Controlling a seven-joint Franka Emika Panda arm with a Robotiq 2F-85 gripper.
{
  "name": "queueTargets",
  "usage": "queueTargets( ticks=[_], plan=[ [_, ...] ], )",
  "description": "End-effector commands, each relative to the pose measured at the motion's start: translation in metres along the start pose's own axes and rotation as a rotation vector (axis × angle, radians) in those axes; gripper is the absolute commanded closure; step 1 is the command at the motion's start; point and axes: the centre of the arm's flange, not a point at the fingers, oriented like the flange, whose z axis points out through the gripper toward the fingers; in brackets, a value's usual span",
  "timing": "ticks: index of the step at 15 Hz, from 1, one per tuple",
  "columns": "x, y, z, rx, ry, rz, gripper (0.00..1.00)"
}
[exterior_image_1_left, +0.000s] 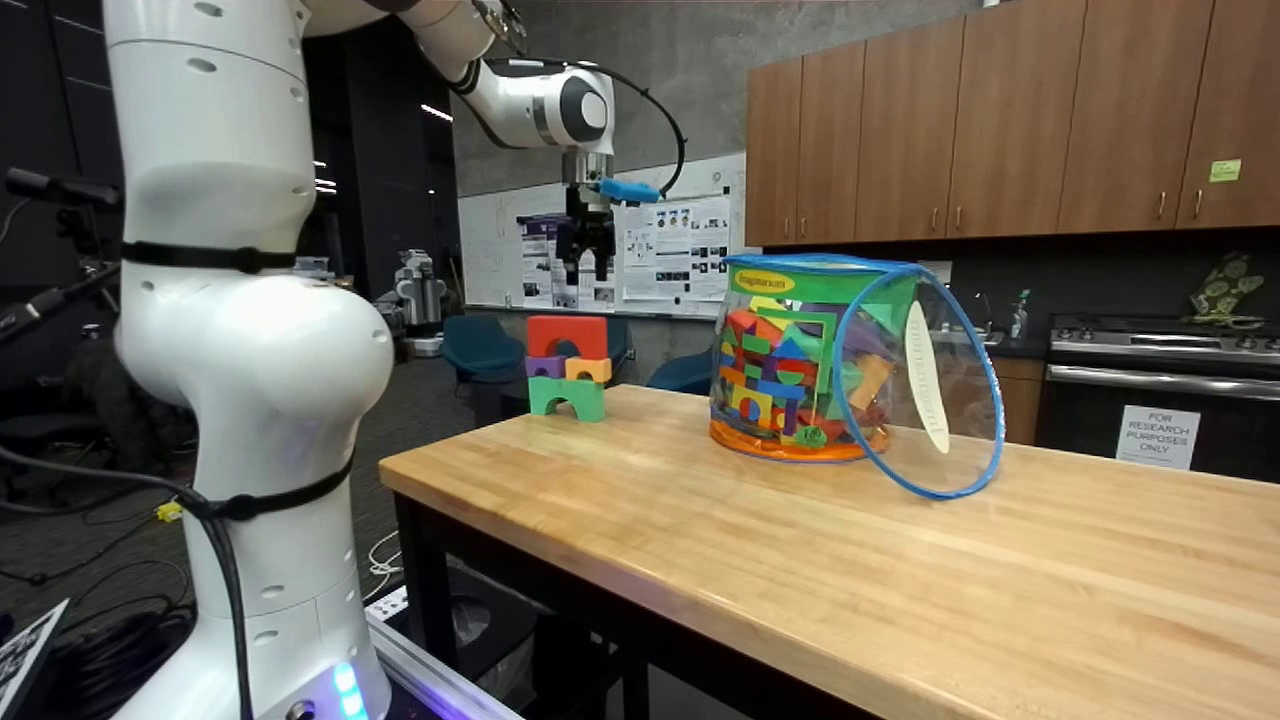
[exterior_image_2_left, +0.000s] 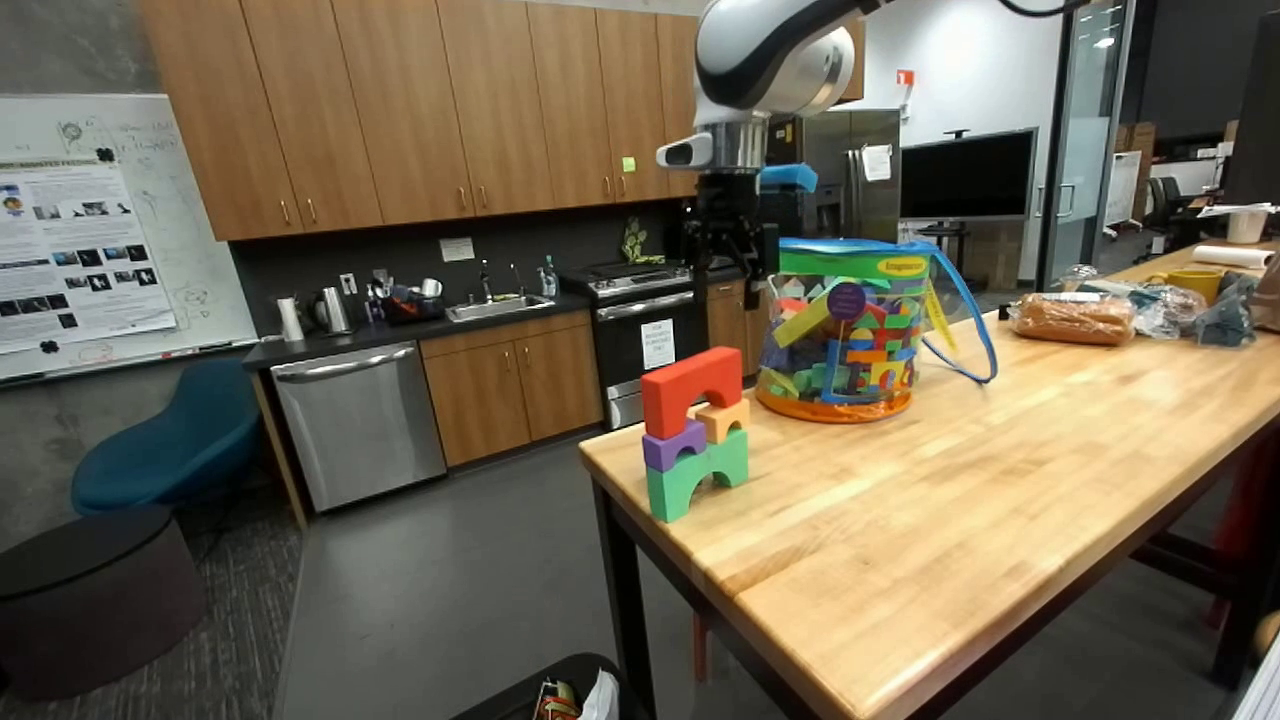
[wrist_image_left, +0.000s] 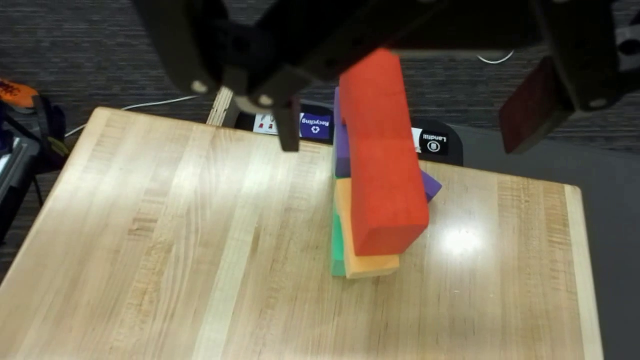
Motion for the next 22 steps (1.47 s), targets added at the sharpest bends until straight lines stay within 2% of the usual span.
queueTargets(
  ticks=[1,12,17,22],
  plan=[
    [-0.026,-0.004,-0.037,-0.044,0.016,0.026,0.00],
    [-0.136,0.018,-0.117,-0.241,-0.014,0.250,0.00],
    [-0.186,0.022,-0.124,-0.286,-0.038,0.344,0.00],
    [-0.231,0.024,-0.109,-0.292,-0.091,0.415,0.00]
  ],
)
